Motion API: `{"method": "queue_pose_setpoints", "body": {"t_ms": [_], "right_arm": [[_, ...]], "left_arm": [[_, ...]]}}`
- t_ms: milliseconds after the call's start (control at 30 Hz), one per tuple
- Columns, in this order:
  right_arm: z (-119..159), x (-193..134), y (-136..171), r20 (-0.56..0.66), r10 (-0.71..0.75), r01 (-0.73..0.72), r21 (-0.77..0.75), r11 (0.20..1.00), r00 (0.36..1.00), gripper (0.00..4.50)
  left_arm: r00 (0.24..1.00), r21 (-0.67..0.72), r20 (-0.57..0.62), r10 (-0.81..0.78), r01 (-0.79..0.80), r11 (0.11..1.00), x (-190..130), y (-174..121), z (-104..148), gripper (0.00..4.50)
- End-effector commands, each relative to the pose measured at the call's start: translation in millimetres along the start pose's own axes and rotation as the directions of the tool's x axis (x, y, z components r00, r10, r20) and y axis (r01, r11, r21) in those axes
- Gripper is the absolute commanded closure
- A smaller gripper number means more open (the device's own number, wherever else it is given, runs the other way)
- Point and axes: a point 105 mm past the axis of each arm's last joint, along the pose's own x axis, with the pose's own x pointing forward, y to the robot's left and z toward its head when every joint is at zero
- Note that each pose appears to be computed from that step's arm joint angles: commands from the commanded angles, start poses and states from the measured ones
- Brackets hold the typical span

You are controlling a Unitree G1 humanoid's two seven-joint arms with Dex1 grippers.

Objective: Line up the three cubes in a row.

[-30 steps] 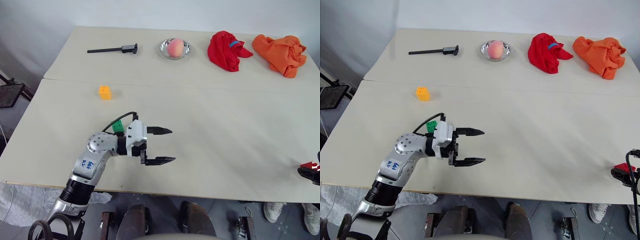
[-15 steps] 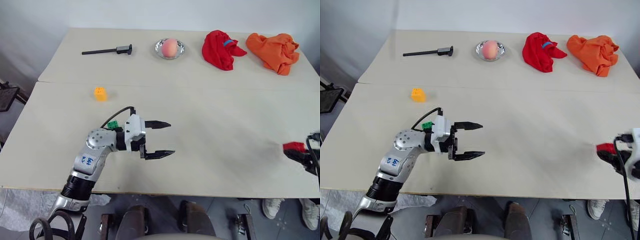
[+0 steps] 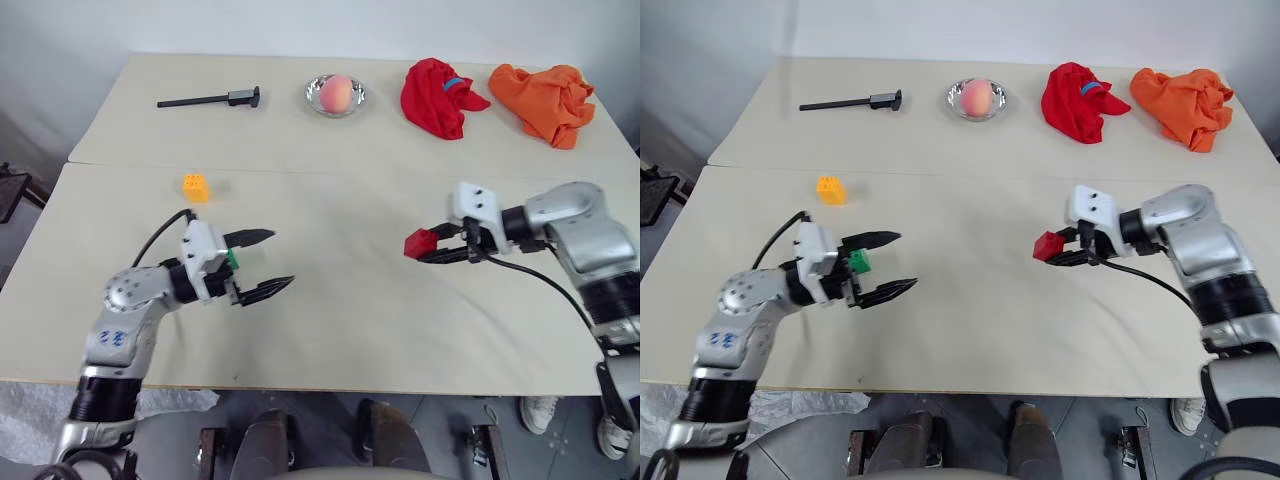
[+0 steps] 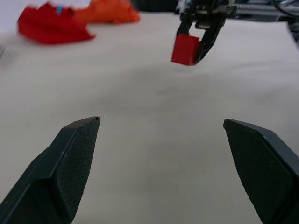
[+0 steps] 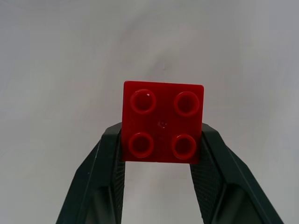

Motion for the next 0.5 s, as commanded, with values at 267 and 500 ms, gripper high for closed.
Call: {"method": "queue_pose_setpoints", "body": {"t_ms": [267, 500], "right_arm": [[8.6, 27.2, -7.8, -0.104, 0.133, -0.153, -0.218, 0.964, 0.986, 2.99], [43.9, 48.9, -4.9, -0.103, 0.180, -0.205, -0.345, 0.916, 0.978, 2.99]], "left_arm": [[0.997, 0.049, -0.029, 0.066, -0.064, 0.997, -31.2, -7.1, 6.8, 0.00], [0.997, 0.054, -0.059, 0.053, -0.050, 0.997, -43.0, -16.5, 1.2, 0.00]]}}
